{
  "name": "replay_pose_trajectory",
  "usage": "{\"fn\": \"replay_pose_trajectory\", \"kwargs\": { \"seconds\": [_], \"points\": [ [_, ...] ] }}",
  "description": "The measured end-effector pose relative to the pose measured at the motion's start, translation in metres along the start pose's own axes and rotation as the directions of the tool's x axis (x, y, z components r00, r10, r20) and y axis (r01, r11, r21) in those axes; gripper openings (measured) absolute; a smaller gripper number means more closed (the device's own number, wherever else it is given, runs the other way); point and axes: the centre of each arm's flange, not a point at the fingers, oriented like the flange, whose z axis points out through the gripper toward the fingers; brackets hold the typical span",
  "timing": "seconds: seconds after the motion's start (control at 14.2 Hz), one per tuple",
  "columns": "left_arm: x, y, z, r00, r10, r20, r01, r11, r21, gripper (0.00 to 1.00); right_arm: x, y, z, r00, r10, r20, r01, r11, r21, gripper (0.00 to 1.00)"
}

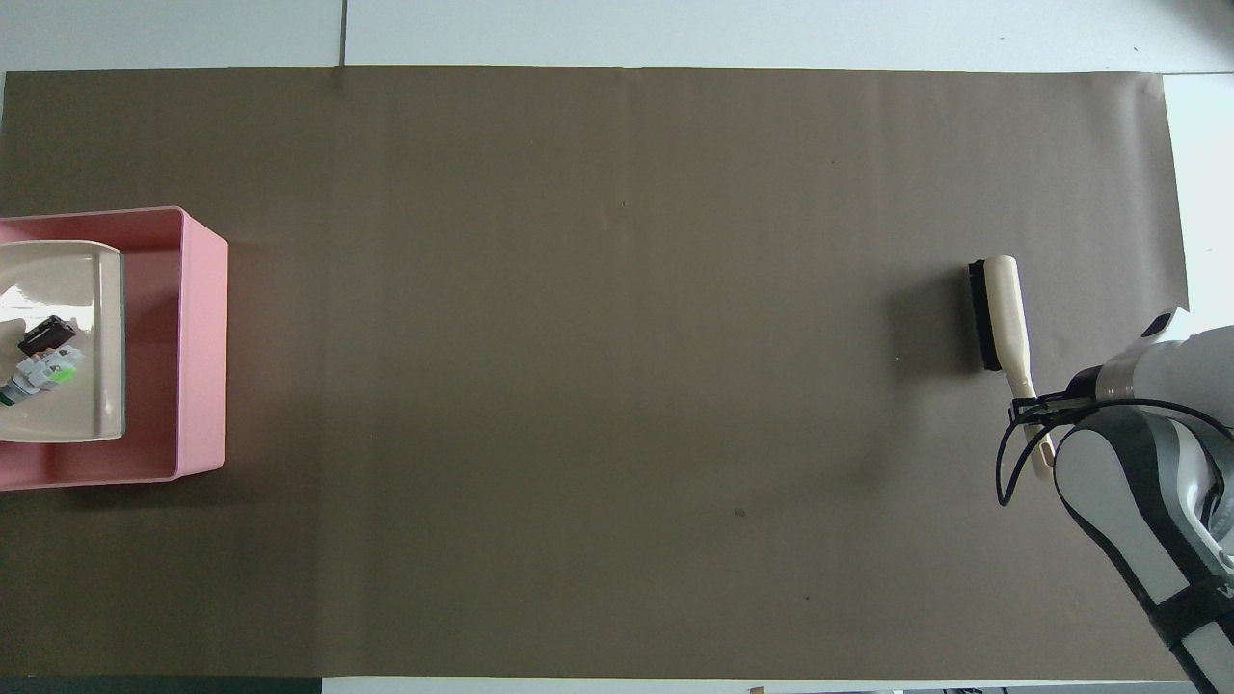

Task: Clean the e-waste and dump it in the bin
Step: 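Tip the dustpan with the left gripper to dump the part into the bin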

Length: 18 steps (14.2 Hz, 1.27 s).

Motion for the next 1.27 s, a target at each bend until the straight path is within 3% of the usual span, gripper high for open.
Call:
{"fn": "replay_pose_trajectory", "kwargs": {
  "seconds": [0.49, 0.99, 1.06, 1.27],
  "points": [
    [0.026, 0.000, -0.019, 0.978, -0.007, 0.206, 0.008, 1.000, -0.005, 0.33, 0.000, 0.000, 0.001, 1.000, 0.000, 0.001, 0.000, 1.000, 0.000, 0.26],
    [0.064, 0.005, -0.070, 0.910, -0.009, 0.414, 0.027, 0.999, -0.037, 0.33, -0.001, 0.000, 0.003, 1.000, 0.000, 0.005, 0.000, 1.000, 0.001, 0.29],
    [0.058, 0.004, -0.077, 0.906, -0.021, 0.423, 0.035, 0.999, -0.025, 0.33, -0.001, 0.000, 0.003, 1.000, 0.000, 0.005, 0.000, 1.000, 0.001, 0.35],
    [0.021, 0.004, -0.110, 0.909, -0.041, 0.414, 0.042, 0.999, 0.006, 0.33, -0.001, 0.000, 0.002, 1.000, 0.000, 0.004, 0.000, 1.000, 0.001, 0.69]
  ]
}}
